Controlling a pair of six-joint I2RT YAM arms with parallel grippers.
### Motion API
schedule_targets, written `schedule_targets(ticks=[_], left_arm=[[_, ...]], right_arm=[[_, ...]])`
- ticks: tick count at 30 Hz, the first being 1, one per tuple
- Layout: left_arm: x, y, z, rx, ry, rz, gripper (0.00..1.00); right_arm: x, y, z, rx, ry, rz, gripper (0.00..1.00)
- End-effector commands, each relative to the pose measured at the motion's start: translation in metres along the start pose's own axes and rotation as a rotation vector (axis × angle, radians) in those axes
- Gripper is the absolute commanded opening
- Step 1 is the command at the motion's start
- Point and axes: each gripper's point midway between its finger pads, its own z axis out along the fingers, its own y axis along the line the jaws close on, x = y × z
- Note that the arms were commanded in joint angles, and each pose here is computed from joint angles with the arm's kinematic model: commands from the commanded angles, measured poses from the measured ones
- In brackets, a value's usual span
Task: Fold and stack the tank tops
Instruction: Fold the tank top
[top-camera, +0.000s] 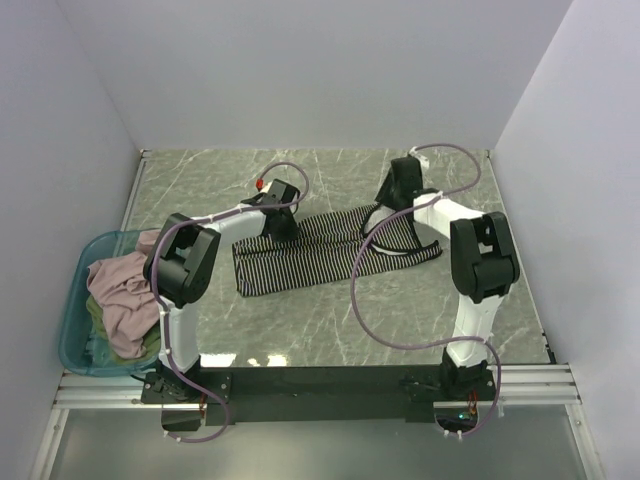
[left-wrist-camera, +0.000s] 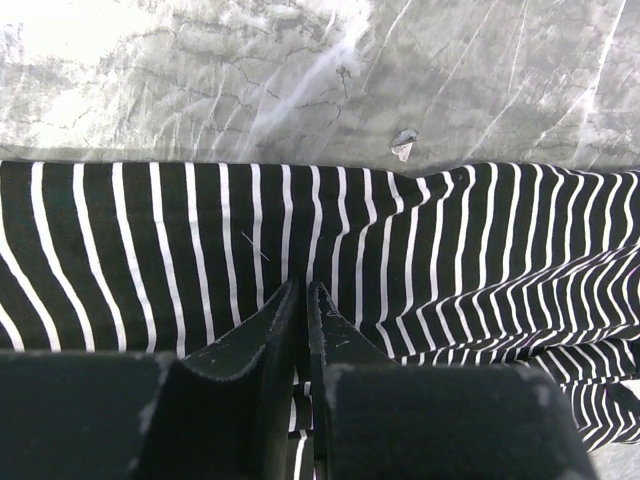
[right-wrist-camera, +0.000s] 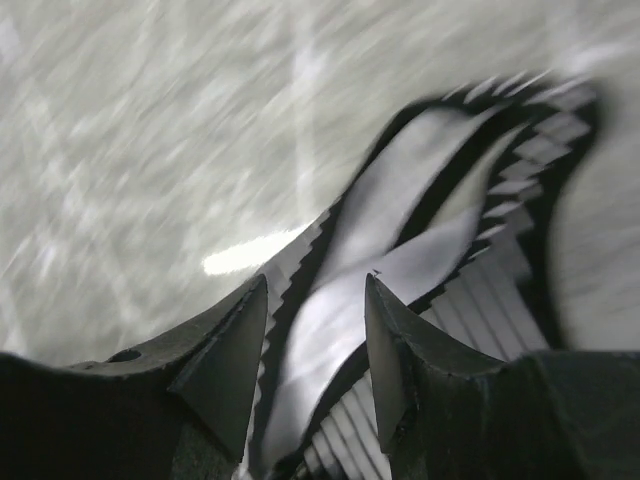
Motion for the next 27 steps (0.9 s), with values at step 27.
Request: schedule_targets(ticks=[27], left_arm=[[0.0, -0.014, -0.018, 0.053, 0.004, 0.015, 0.14]], right_arm=[[-0.086, -0.079, 0.028, 0.442, 0.023, -0.111, 0.57]])
